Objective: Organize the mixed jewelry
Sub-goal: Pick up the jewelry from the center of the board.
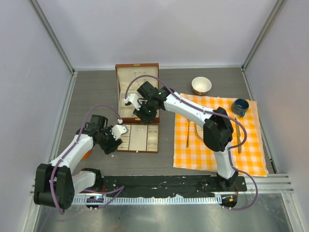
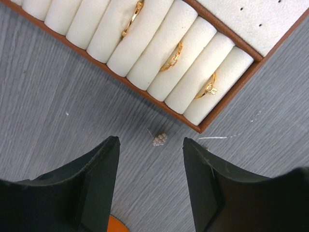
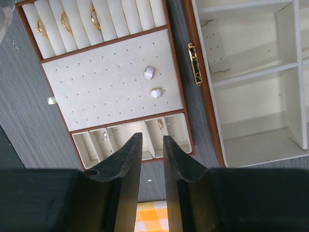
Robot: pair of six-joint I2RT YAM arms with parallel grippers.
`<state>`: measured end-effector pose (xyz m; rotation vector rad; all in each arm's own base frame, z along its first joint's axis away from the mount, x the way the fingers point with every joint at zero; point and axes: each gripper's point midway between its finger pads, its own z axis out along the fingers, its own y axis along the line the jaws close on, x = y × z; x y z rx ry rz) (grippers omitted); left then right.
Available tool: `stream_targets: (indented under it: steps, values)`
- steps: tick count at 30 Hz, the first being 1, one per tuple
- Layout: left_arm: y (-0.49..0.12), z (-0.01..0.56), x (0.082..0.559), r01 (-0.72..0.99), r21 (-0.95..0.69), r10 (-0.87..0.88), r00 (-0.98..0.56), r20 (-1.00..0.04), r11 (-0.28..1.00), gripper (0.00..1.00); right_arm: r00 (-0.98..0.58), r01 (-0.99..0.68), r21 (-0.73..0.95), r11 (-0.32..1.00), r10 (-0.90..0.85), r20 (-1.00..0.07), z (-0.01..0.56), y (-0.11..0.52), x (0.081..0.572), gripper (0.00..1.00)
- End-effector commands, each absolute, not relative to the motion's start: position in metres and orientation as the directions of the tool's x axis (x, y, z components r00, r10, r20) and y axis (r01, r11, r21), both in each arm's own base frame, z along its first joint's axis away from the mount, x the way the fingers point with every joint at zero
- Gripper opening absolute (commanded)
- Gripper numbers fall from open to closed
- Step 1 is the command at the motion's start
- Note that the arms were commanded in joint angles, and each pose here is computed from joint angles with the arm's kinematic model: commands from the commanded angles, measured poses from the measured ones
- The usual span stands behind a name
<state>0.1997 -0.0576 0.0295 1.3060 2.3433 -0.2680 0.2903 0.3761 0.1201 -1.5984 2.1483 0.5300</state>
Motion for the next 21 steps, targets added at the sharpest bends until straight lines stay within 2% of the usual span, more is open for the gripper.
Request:
stream_targets:
  steps: [1,21]
  values:
    - [-0.0546,0.0305,0.2115,0.819,0.112,0.76,-0.458,-0.461,0.563,0.59,-0.229,-0.962,0.014,0.273,-0.778,-0.585,0.139,0.3817,0.3018,0.3]
    - [-0.0602,0.0208,0.2061,0.836,0.139,0.793,-0.433,-0.428,0.531,0.47,-0.235,-0.959,0.011,0.282,-0.778,-0.583,0.1376,0.382,0.3055,0.28]
